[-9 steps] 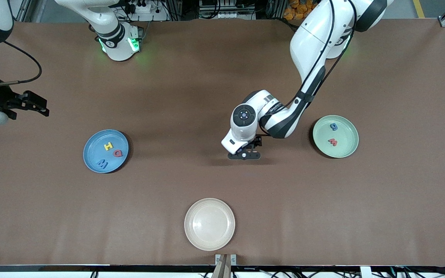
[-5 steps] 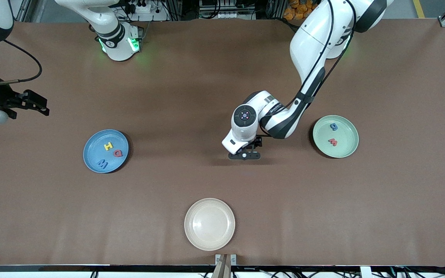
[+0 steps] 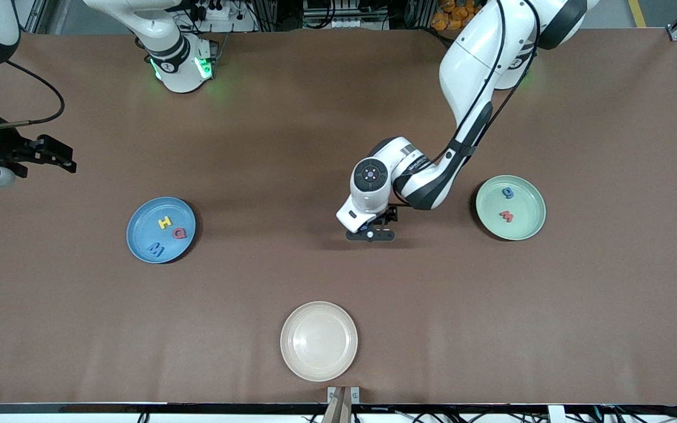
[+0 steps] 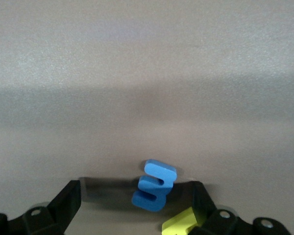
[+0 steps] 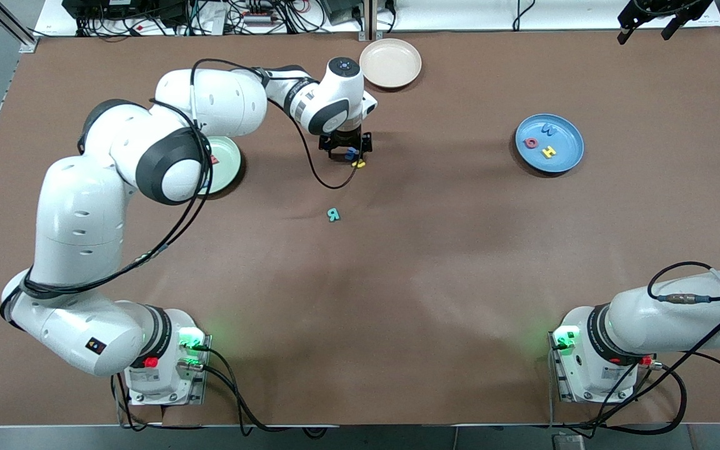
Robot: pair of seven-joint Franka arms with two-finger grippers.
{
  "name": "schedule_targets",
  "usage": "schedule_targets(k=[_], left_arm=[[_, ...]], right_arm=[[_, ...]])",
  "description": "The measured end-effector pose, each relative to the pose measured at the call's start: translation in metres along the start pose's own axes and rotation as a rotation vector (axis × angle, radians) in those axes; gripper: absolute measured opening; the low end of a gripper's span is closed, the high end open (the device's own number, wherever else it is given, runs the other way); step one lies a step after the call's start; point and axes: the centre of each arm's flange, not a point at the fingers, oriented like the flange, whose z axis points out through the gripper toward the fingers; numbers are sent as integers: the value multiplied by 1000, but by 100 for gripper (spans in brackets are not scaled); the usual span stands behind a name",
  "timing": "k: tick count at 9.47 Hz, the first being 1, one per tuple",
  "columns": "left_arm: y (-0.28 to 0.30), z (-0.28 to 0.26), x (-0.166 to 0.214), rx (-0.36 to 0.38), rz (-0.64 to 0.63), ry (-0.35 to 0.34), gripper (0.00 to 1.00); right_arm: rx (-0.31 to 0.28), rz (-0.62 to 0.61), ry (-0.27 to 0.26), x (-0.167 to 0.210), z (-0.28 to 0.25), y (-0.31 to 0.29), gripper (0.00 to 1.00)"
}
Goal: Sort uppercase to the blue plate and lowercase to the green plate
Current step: 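Lift the blue E with the left gripper while the right gripper withdraws, then carry the blue E over the green plate and open the left gripper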
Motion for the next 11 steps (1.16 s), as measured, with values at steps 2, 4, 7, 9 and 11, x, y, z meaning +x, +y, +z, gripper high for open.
schedule_targets(k=[2,4,7,9,11], left_arm=[[1,-1,1,-4,0,4,98],[1,-3,2,-9,-1,10,88],[6,-11,3,-23,2,23,40],[7,-12,3,-24,3,24,27],[5,-12,5,-24,0,25,27]], right_arm=[[0,0,1,0,0,0,100],[0,1,2,0,-1,1,100],[0,2,2,0,-1,1,100],[0,2,2,0,-1,1,100],[-1,2,4,0,-2,1,100]])
